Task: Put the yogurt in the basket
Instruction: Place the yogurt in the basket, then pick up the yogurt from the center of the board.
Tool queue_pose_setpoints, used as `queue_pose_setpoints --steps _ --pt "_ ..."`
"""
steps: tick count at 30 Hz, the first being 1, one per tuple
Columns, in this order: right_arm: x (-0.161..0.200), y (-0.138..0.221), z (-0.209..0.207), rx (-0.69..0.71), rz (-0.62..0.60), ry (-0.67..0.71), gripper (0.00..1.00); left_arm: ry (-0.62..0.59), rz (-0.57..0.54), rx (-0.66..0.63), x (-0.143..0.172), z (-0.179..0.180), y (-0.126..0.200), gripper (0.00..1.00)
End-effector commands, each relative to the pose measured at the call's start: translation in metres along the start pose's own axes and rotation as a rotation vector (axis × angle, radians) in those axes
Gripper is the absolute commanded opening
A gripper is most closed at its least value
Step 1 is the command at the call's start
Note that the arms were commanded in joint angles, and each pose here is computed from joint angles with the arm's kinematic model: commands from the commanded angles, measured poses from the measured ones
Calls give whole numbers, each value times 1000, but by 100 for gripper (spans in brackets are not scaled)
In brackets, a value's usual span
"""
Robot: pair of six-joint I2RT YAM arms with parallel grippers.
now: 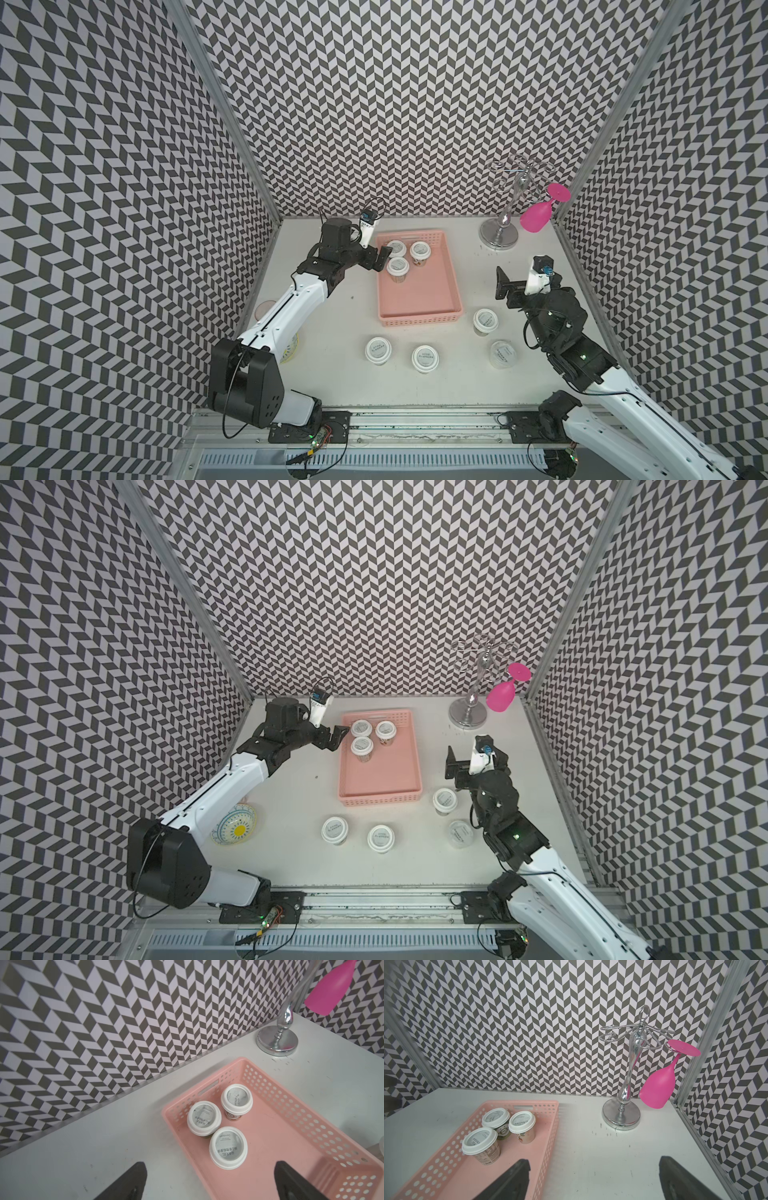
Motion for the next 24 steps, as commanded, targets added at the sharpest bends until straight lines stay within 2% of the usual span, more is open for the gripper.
queue_pose_setpoints --steps 1,11,24 --pt "-5 -1 12 -87 -3 -24 100 70 -82 -21 -4 11 11 100" --pt "-9 -7 40 -240 110 -1 100 102 -82 -56 13 27 12 100" --pt "12 -13 92 -483 404 4 100 148 -96 -85 21 46 24 100"
Point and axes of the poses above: each gripper's point midway between its finger pads, its own y axis back along the fingers, its own z axis along the line the jaws close on, x = y × z, the point moved 8 cm from there along y, back along the fingers, and after that the axes turned 13 degrees about -y, right-handed, at the moved point
